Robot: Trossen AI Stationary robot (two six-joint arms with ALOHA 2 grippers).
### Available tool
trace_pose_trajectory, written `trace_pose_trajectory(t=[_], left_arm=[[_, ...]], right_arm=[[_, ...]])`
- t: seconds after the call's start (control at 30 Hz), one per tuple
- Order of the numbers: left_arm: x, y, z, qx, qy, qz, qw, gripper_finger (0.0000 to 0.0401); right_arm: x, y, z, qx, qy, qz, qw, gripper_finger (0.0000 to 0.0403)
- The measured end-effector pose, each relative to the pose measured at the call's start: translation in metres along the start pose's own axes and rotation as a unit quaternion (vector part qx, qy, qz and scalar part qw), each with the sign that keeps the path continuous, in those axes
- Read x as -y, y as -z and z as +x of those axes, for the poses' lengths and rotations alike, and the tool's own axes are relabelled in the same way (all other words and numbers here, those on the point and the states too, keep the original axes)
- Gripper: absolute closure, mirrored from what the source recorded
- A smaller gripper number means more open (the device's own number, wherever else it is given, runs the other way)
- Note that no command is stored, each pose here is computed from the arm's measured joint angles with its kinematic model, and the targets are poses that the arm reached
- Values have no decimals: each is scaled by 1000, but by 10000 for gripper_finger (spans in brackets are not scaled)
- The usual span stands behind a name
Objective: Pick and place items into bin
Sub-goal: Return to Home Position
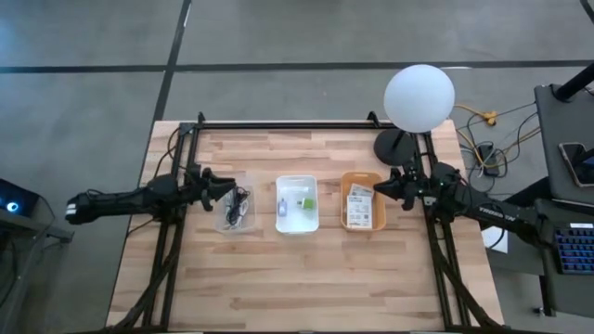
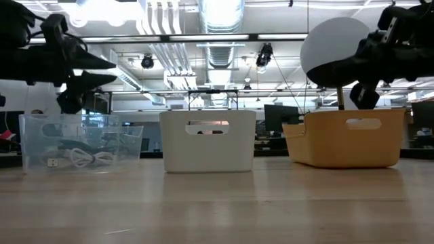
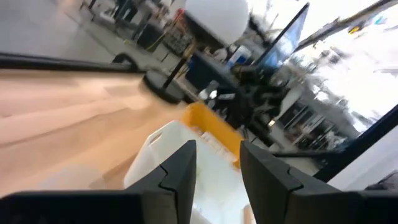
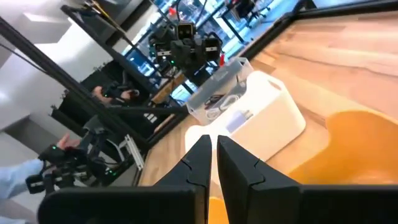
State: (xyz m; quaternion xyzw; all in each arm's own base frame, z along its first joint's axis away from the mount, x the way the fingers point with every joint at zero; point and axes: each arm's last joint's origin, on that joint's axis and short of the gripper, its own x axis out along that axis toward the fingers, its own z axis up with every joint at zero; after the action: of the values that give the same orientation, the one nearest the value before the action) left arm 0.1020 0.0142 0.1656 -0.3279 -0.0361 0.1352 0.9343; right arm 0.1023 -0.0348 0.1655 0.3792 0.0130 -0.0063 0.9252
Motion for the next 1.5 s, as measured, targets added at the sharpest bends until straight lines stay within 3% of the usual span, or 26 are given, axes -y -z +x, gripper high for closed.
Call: trace_pose_trajectory(t=[0.2,0.5,0.7,1.5], left_arm=[[-1,4,1,-19,-7,6,1000,294],[14,-7,-7,40,81,-18,996,294],[16,-9,-8,50,94,-22,994,294],[18,-6,-7,34,101,-21,994,294]], right_arm=[[-4,4,1,-16,-16,-5,1000,385],[-35,13,-9,-33,-165,-34,985,385],[-46,16,-10,-49,-222,-37,973,385],[-46,21,-10,-71,-224,-31,971,385]])
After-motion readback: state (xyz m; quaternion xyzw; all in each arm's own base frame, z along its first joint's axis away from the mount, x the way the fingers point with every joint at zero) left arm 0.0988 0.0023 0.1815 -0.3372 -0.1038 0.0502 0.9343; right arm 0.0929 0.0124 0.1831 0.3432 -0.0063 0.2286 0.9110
